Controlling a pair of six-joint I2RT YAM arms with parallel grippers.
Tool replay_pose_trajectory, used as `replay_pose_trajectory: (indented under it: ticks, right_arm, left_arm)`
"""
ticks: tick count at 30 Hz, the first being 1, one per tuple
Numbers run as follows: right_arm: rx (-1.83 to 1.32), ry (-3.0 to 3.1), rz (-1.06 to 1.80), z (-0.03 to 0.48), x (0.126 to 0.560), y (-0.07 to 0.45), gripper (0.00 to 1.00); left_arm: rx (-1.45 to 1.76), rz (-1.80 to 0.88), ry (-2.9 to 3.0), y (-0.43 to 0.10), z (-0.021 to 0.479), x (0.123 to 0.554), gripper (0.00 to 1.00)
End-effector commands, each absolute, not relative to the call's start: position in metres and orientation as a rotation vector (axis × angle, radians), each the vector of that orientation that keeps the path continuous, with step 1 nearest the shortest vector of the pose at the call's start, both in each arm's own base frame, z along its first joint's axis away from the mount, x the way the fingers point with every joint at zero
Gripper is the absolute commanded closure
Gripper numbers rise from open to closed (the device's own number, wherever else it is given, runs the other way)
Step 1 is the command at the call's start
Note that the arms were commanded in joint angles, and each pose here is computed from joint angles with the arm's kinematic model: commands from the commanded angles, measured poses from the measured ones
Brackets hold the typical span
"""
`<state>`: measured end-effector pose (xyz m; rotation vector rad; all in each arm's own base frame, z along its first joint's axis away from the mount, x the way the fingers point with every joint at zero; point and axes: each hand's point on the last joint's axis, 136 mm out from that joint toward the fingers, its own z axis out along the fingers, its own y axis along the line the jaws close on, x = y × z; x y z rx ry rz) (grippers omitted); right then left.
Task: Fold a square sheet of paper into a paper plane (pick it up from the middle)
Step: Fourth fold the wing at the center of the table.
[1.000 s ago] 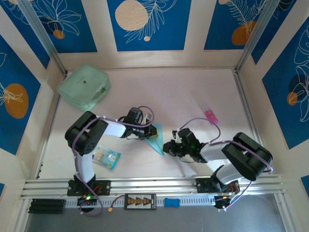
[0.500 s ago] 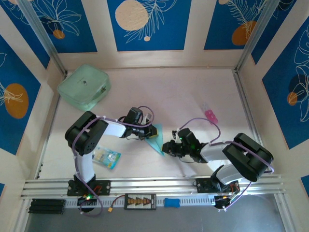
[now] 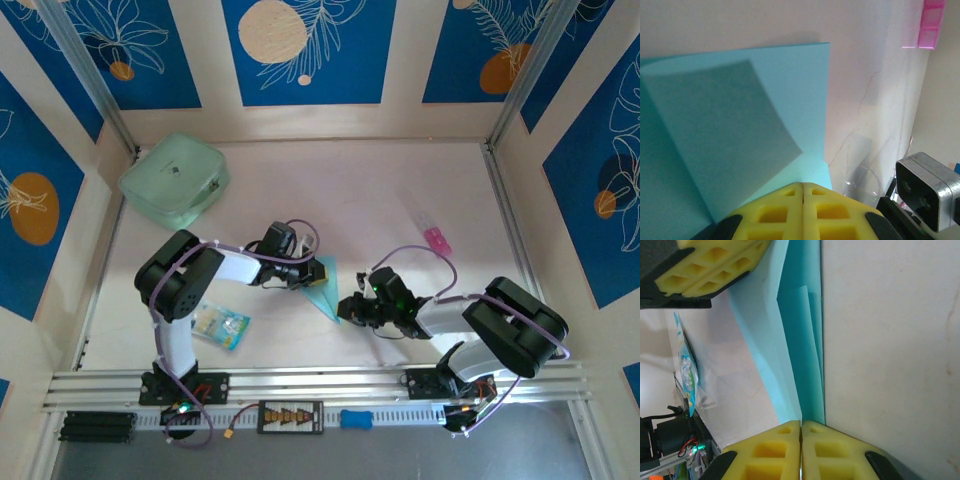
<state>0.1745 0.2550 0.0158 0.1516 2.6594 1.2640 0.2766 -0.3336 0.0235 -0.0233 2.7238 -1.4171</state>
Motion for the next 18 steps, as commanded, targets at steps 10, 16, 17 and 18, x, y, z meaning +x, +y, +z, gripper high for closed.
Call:
replay_pose_trajectory:
  ticks: [10, 16, 17, 18]
  right_arm:
    - [0.14, 2.922, 1.157, -0.016, 0.125, 0.233, 0.89]
    - [0.184, 2.962, 1.091, -0.026, 0.119, 0.224, 0.92]
    - [0.189, 2.963, 1.084, -0.027, 0.12, 0.224, 0.91]
    - [0.184, 2.96, 1.087, -0.026, 0.12, 0.224, 0.9]
  left_arm:
    - [-0.068, -1.353, 2.798, -0.326, 0.002, 0.269, 0.93]
    - [-0.068, -1.352, 2.799, -0.326, 0.002, 0.268, 0.93]
    - [-0.07, -1.35, 2.799, -0.325, 0.002, 0.269, 0.93]
    - [-0.068, -1.35, 2.799, -0.326, 0.002, 0.268, 0.93]
